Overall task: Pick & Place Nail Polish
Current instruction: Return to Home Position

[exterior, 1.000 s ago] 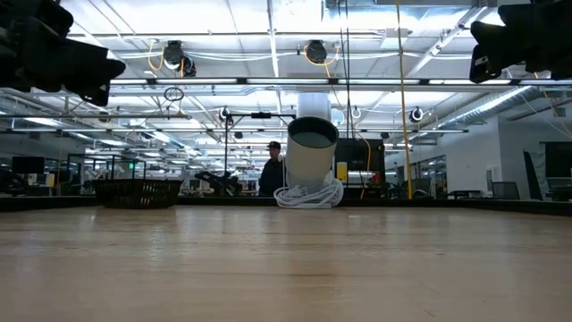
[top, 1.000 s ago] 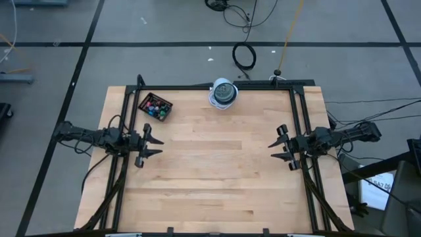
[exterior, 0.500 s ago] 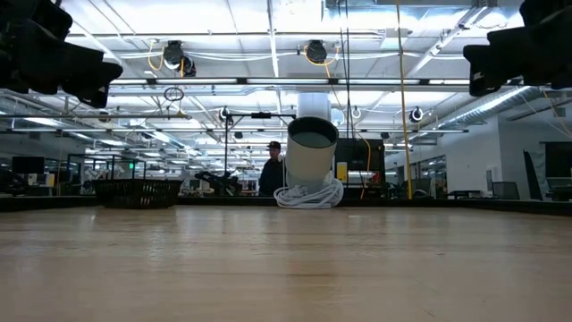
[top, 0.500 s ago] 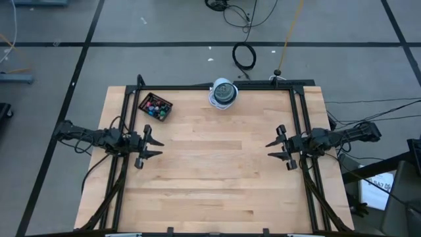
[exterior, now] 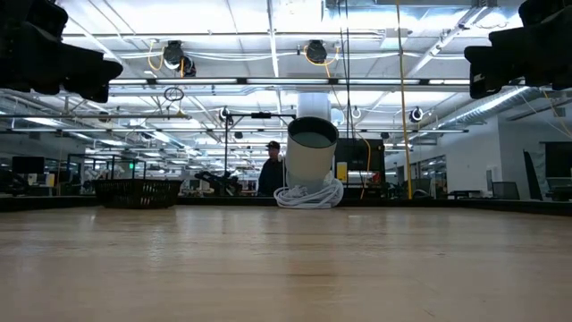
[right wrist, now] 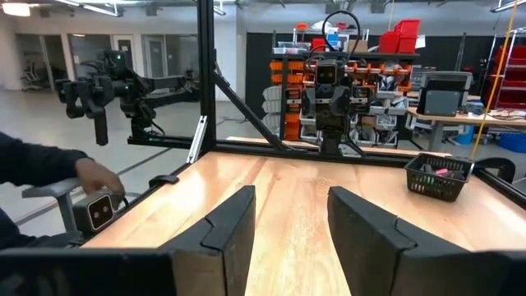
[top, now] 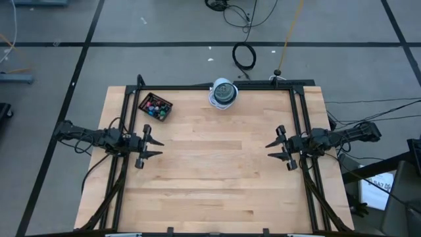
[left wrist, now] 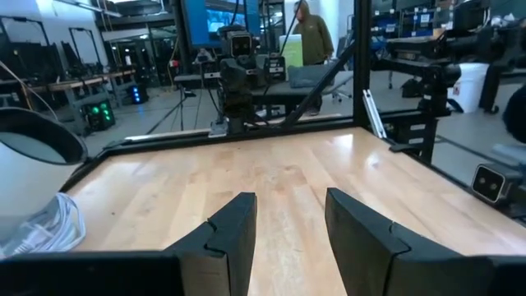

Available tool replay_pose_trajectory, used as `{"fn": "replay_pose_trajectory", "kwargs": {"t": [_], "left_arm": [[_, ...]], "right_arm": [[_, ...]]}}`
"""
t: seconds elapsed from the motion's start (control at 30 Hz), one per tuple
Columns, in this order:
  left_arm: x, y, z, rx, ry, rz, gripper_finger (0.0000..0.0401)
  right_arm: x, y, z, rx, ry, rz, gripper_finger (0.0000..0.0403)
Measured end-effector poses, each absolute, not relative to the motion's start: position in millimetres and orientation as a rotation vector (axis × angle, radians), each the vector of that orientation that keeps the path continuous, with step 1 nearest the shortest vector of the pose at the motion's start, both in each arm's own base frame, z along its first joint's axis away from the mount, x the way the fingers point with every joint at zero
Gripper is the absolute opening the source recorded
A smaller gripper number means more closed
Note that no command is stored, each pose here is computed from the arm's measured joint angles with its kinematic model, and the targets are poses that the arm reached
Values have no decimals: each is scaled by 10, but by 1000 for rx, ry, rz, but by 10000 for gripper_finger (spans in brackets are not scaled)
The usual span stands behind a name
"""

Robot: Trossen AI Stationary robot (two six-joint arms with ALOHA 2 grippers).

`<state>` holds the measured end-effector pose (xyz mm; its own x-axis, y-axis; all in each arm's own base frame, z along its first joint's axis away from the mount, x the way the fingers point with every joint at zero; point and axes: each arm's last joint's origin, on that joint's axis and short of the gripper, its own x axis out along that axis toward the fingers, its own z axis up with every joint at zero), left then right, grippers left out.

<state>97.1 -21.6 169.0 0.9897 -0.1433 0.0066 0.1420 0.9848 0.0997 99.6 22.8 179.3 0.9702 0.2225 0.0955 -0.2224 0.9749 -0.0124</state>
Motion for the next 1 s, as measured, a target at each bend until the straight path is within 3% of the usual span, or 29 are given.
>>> {"fn": "replay_pose_trajectory", "kwargs": {"t": [1.0], "left_arm": [[972, -216, 1703, 94, -31, -143, 145]], "right_arm": [[996, 228, 1793, -1, -96, 225, 146]]}}
